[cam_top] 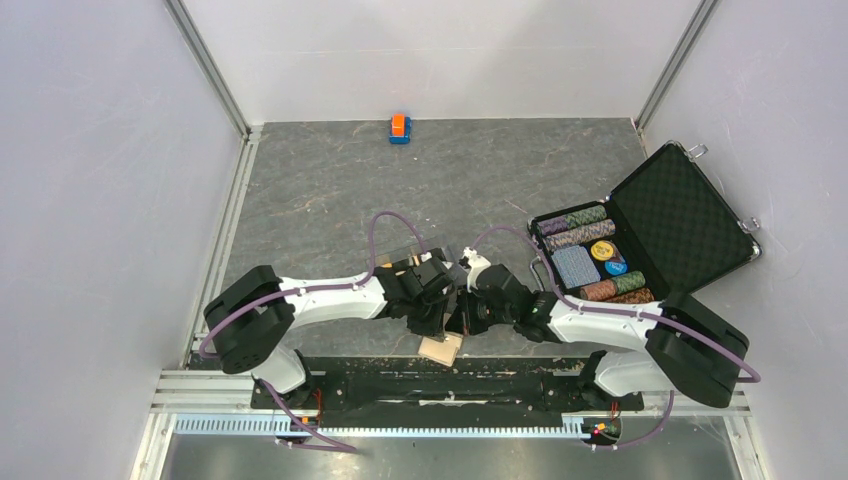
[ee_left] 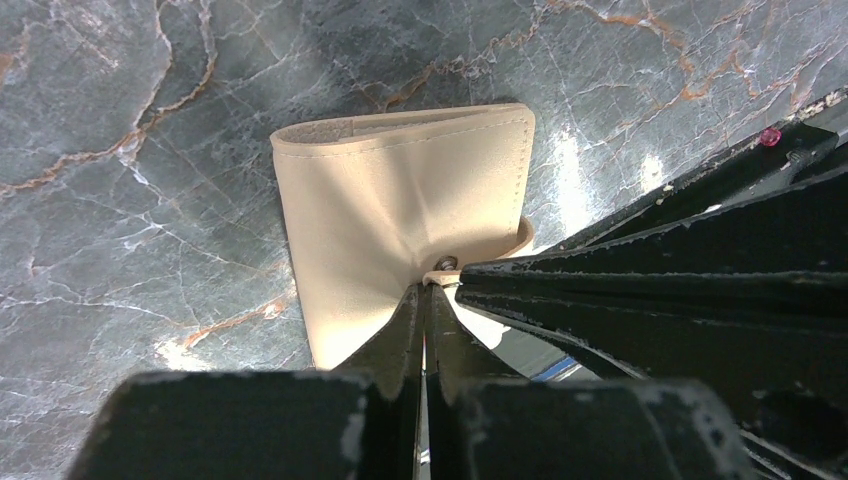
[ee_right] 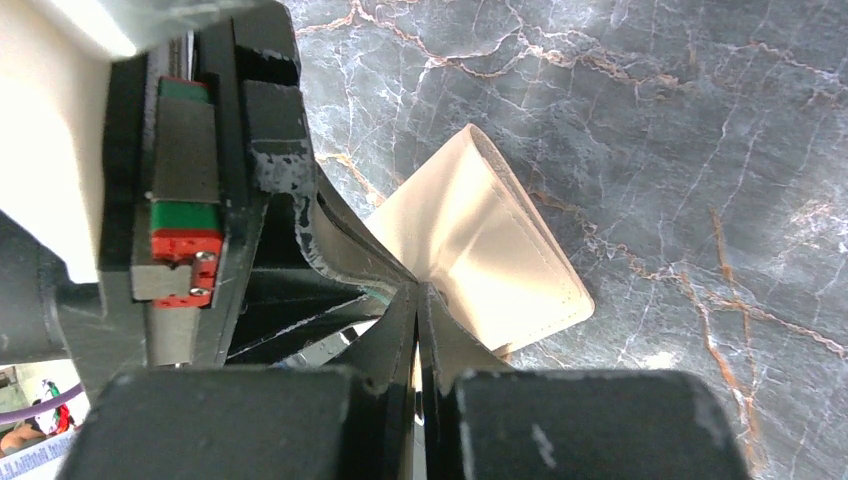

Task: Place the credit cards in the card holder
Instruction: Close the card holder at the center of the board.

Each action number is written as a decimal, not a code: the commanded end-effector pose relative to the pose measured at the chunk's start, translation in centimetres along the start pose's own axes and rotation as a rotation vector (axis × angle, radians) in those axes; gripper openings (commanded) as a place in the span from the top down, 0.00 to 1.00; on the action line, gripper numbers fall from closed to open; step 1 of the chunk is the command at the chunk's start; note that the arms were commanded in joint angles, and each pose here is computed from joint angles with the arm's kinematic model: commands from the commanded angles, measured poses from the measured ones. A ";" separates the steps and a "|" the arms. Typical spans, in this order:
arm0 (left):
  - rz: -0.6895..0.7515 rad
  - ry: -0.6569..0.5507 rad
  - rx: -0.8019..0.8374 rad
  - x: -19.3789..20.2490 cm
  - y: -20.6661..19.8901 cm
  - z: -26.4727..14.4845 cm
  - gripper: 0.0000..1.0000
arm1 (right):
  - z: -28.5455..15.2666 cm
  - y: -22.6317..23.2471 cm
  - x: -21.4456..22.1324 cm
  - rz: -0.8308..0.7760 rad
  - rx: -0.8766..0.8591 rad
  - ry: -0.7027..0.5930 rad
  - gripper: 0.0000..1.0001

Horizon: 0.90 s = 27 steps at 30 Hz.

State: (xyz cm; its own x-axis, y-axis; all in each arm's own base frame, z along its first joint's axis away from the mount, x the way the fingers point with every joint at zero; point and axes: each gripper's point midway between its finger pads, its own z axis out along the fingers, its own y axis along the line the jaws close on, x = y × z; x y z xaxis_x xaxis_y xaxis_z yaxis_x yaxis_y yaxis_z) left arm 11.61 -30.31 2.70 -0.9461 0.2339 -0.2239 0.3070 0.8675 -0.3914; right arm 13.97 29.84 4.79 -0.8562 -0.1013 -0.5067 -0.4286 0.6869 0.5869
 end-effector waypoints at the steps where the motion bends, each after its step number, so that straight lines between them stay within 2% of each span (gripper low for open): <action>1: 0.023 -0.006 -0.007 -0.2 0.0 0.8 0.98 | 0.2 0.6 -1.0 -0.023 -0.019 -0.030 1.00; 23: -0.013 -0.133 0.064 -2.6 -1.7 -2.0 0.98 | 0.1 0.5 0.3 -0.037 -0.053 -0.006 1.00; 27: -0.017 -0.119 0.058 -2.3 -1.5 -1.7 0.98 | 0.3 0.3 0.6 -0.036 -0.046 0.007 1.00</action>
State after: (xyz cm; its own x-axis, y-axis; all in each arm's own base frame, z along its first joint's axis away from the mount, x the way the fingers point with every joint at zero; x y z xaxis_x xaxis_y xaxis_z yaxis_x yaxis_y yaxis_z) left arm 12.22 -30.37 4.18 -0.9374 0.2121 -0.2763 0.3138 0.8586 -0.4054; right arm 13.38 29.84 4.39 -0.8540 -0.1226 -0.5056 -0.4488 0.6652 0.5967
